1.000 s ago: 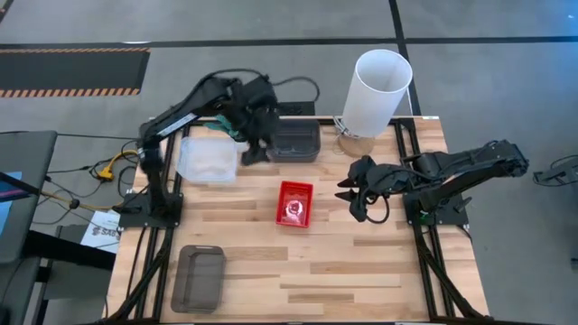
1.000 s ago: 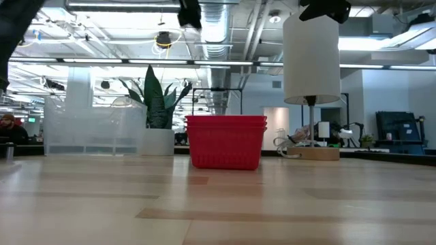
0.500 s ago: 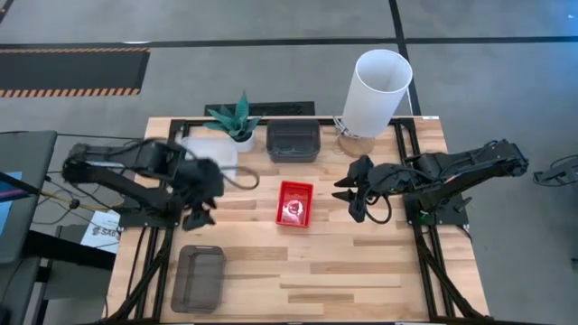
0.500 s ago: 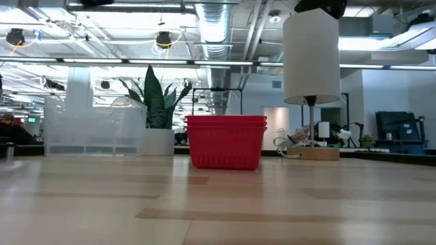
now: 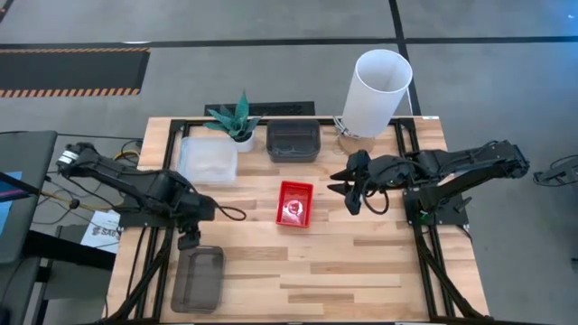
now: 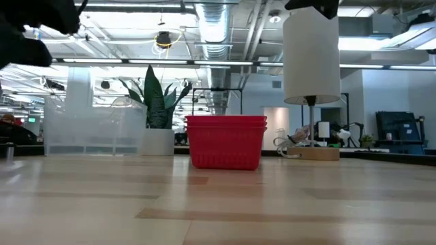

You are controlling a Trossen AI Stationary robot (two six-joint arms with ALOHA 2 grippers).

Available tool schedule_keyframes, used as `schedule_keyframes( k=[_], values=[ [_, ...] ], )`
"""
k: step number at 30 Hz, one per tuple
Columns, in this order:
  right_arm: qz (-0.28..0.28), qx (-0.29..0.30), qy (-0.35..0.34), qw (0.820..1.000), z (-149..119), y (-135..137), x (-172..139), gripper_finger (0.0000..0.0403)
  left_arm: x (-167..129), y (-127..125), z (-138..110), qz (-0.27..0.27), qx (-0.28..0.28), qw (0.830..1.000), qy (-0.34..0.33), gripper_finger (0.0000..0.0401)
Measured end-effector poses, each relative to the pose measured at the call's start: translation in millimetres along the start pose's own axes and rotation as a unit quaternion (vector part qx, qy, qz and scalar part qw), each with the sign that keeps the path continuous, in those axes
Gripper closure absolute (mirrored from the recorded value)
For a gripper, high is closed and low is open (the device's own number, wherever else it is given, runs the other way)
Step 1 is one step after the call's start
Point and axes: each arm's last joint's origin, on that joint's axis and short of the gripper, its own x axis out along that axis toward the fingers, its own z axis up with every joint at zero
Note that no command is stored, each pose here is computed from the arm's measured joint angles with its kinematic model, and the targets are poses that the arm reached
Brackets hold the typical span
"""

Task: Stack baskets by color
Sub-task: Stack the bottom black bin on the top black bin

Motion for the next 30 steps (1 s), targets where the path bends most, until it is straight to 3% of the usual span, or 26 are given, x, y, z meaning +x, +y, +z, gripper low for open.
schedule_keyframes(
  k=[5, 12, 17, 21, 24, 30],
  values=[
    [0.002, 0.002, -0.004, 1.0, 1, 1, 0, 0.023, 18, -2, 1, -0.004, 0.039, 0.999, -0.006, 0.0156],
    [0.003, 0.014, -0.004, 1.0, 1, 1, 0, 0.023, 45, -4, -1, 0.046, 0.076, 0.996, 0.023, 0.0156],
    [0.003, 0.014, -0.004, 1.0, 1, 1, 0, 0.023, 62, -10, -3, 0.059, 0.07, 0.994, 0.064, 0.0156],
    [0.003, 0.013, -0.002, 1.0, 0, 1, 0, 0.023, 72, -13, -4, 0.075, 0.004, 0.994, 0.085, 0.0156],
    [0.005, 0.009, -0.001, 1.0, 0, 1, 0, 0.023, 71, -12, -4, 0.095, -0.09, 0.989, 0.065, 0.0156],
    [0.007, -0.016, 0.0, 1.0, 0, 1, 0, 0.023, 55, -5, -14, 0.126, -0.239, 0.962, 0.031, 0.0156]
  ],
)
